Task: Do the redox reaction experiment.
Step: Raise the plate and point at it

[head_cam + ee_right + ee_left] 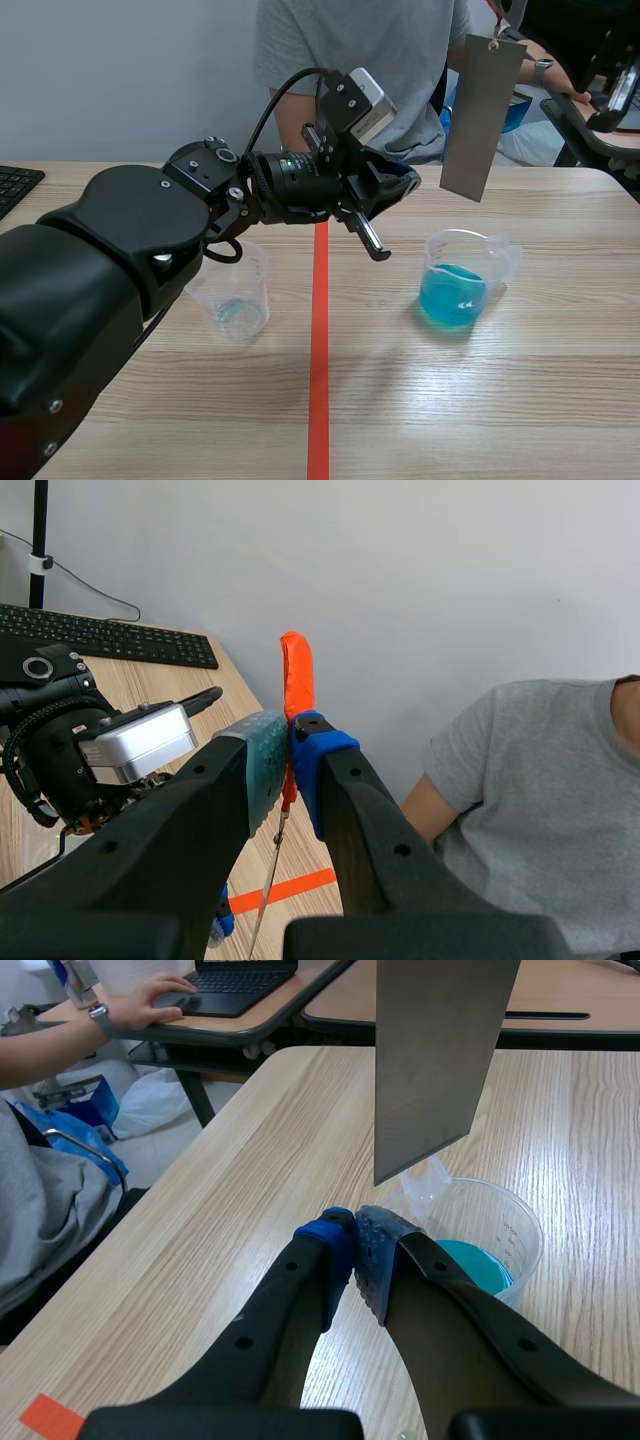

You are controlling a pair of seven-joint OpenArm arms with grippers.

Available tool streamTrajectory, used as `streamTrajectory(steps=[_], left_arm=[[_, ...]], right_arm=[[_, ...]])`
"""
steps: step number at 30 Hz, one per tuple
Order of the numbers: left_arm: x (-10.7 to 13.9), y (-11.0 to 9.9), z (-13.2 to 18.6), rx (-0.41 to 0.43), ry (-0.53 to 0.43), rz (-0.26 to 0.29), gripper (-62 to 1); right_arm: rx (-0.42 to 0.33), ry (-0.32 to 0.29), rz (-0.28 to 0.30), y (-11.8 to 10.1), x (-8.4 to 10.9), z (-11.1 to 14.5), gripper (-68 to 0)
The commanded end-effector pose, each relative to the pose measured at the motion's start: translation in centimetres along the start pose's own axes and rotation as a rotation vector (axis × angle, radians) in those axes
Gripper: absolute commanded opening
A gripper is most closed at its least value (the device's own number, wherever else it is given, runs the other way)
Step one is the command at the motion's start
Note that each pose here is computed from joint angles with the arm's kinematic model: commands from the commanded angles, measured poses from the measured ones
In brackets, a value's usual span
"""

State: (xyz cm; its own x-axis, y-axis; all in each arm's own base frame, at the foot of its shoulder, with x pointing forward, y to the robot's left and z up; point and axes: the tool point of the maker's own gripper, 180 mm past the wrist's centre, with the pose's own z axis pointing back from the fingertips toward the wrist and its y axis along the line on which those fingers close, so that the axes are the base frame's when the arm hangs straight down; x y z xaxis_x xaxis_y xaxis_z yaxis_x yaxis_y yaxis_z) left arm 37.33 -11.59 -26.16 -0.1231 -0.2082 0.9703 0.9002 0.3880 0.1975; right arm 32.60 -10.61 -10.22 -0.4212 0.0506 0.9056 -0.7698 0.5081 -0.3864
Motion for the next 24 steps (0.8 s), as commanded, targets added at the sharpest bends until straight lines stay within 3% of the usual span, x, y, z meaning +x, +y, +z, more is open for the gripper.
streamTrajectory(steps=[1, 24], left_arm=[[1.77, 0.60, -0.26, 0.009, -0.050, -0.013, -56.9], [1.50, 0.59, 0.01, 0.010, -0.046, -0.001, -56.9]], right_arm=[[0.000, -0.049, 0.035, -0.76, 2.01, -0.15, -66.5], [0.000, -0.049, 0.035, -0.76, 2.01, -0.15, -66.5]])
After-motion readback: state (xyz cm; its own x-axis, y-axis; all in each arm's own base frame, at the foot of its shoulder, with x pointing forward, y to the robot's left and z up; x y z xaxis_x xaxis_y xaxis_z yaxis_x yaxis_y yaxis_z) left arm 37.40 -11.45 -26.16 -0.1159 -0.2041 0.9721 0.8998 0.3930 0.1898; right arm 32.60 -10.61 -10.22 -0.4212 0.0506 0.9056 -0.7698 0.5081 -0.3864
